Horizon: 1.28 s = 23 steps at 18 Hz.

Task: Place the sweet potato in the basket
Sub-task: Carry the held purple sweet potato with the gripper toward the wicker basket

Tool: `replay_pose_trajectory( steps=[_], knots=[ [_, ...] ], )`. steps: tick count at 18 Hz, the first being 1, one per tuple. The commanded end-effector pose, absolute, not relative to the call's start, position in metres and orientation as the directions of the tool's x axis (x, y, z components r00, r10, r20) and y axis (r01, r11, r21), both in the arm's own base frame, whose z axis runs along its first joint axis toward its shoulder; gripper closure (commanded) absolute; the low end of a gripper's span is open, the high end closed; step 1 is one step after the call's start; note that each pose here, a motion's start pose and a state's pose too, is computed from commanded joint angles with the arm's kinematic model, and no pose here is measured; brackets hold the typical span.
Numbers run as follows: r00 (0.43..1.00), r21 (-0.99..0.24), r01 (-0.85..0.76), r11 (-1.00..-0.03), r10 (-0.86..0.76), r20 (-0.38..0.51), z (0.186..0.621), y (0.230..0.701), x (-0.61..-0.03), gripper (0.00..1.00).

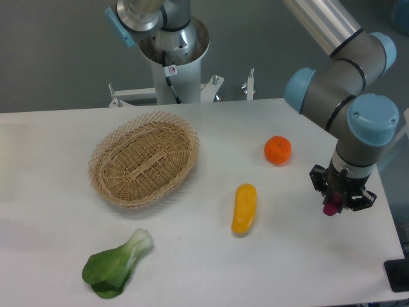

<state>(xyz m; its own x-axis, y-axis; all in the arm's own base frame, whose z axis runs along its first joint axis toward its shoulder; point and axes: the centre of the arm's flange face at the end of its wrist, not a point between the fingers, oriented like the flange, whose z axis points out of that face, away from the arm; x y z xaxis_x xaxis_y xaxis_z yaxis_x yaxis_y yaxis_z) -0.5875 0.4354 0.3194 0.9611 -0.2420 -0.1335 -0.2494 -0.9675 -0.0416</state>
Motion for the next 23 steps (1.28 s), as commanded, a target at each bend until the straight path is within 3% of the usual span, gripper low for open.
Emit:
replay_pose_trajectory(
  steps=[14,23],
  knots=[
    [0.975,-0.107,-0.204,-0.973,-0.193,-0.107,0.32,0.444,-0.574,0.81],
    [0.97,-0.119,-0.234,-0.965,-0.223,-0.099,0.339,0.504,-0.481,0.81]
  ],
)
